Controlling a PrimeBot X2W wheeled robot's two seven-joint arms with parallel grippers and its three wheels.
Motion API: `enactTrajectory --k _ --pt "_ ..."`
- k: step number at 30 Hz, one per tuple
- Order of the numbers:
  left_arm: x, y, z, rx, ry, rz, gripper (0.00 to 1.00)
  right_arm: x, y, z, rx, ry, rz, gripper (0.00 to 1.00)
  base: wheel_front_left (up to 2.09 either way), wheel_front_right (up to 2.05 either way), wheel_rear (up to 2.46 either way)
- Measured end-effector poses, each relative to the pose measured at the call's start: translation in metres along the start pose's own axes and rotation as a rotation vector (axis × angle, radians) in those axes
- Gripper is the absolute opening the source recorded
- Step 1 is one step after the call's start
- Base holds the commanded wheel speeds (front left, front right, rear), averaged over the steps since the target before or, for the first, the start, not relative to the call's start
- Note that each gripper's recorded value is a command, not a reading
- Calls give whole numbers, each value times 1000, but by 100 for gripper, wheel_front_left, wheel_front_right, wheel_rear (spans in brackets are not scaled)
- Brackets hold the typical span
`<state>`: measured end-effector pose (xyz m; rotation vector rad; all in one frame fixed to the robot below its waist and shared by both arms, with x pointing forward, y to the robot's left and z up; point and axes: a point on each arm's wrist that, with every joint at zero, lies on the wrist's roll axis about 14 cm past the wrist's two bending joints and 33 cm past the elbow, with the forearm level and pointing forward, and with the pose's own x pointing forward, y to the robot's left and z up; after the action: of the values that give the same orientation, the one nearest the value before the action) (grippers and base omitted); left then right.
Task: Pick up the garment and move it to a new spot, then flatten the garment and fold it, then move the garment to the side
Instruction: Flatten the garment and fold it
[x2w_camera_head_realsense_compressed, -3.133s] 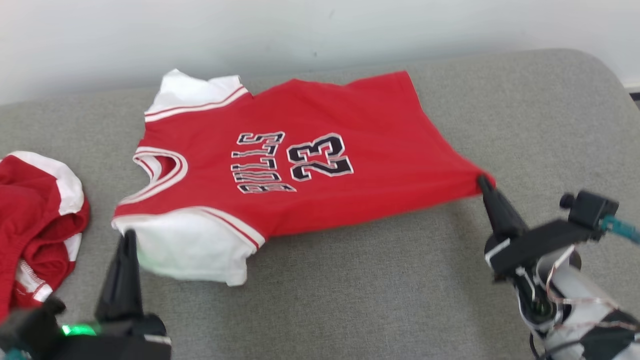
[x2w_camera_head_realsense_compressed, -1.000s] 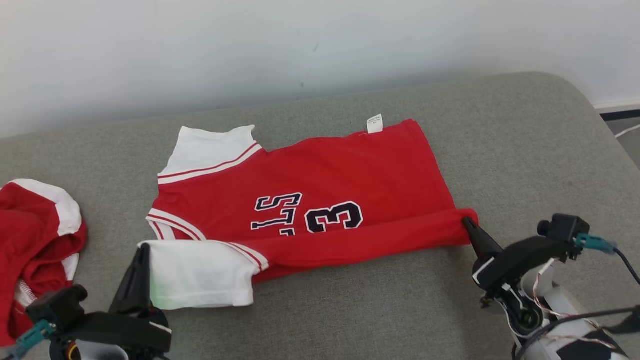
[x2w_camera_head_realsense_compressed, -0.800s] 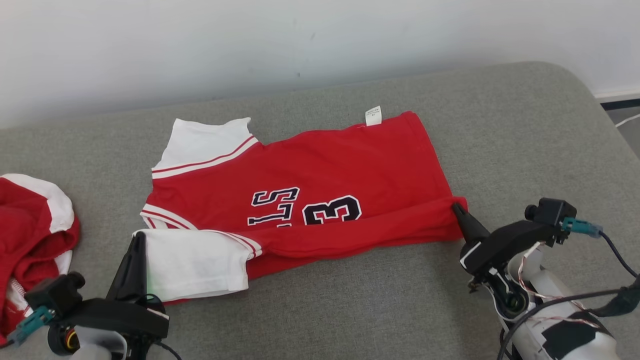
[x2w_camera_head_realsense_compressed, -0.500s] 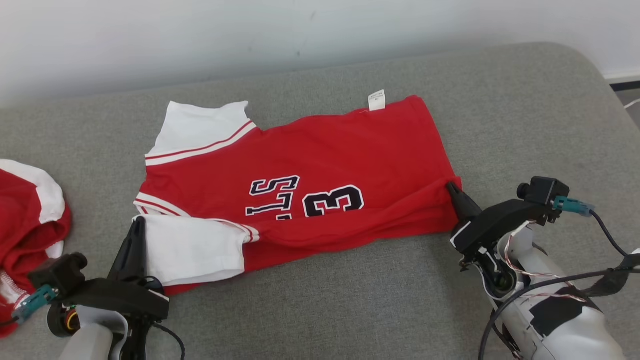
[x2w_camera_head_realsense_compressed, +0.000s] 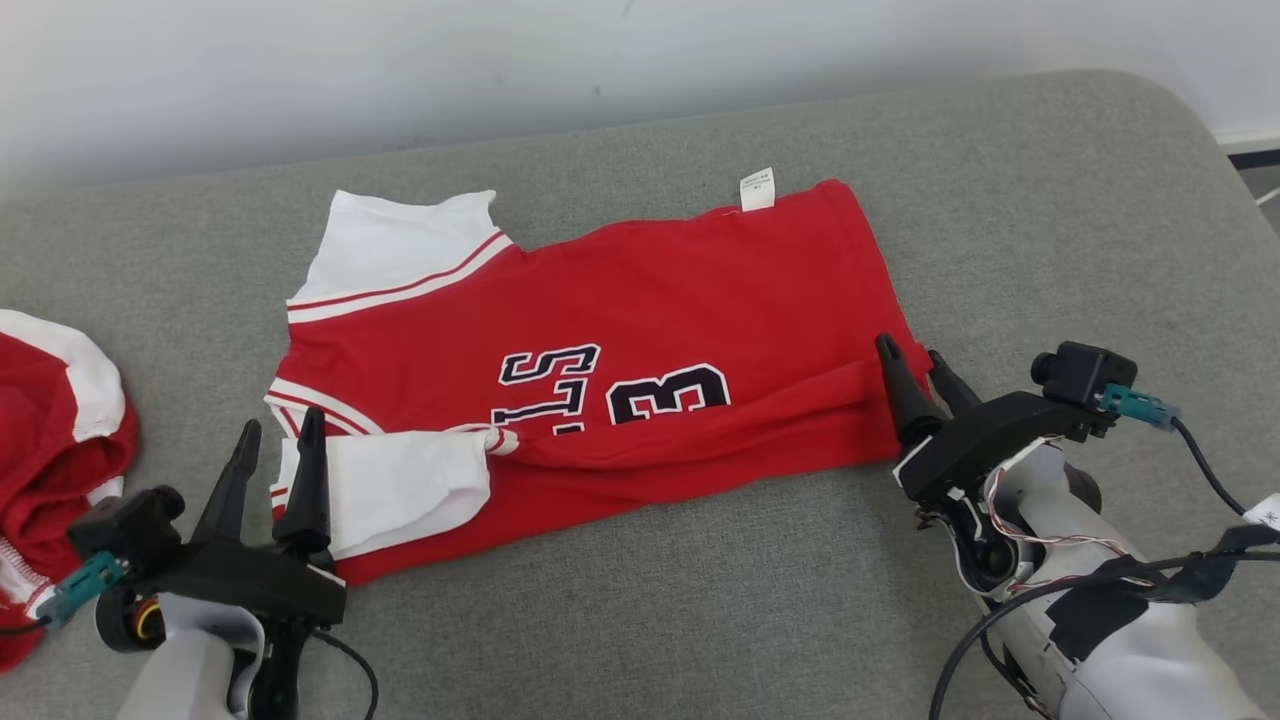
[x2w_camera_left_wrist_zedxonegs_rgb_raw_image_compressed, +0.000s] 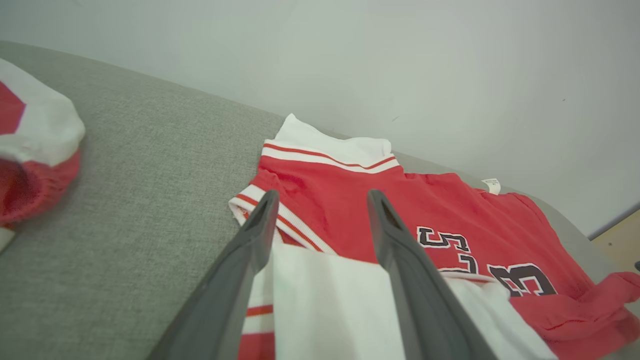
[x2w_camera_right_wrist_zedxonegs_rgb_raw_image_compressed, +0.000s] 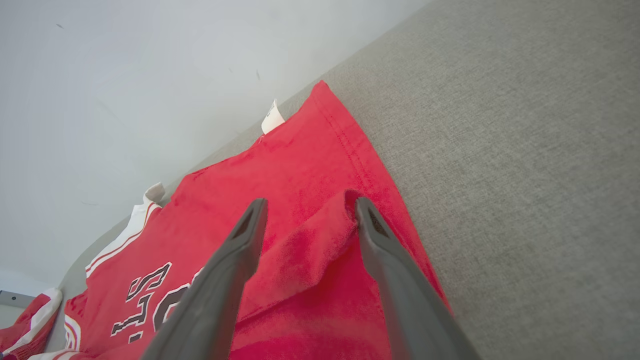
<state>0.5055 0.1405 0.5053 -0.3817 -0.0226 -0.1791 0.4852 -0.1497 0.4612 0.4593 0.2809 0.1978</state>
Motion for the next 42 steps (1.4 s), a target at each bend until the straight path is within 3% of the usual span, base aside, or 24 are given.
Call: enactTrajectory --k 17,31,42 --pt "-54 4 13 26 -88 54 100 -30 -15 10 -154 -69 14 100 0 0 0" --pt "-75 21 -16 150 13 98 100 -40 -31 -13 -247 -15 -10 100 0 0 0" --pt "-72 36 -37 169 83 131 100 -36 -32 -34 -260 39 -14 100 0 0 0"
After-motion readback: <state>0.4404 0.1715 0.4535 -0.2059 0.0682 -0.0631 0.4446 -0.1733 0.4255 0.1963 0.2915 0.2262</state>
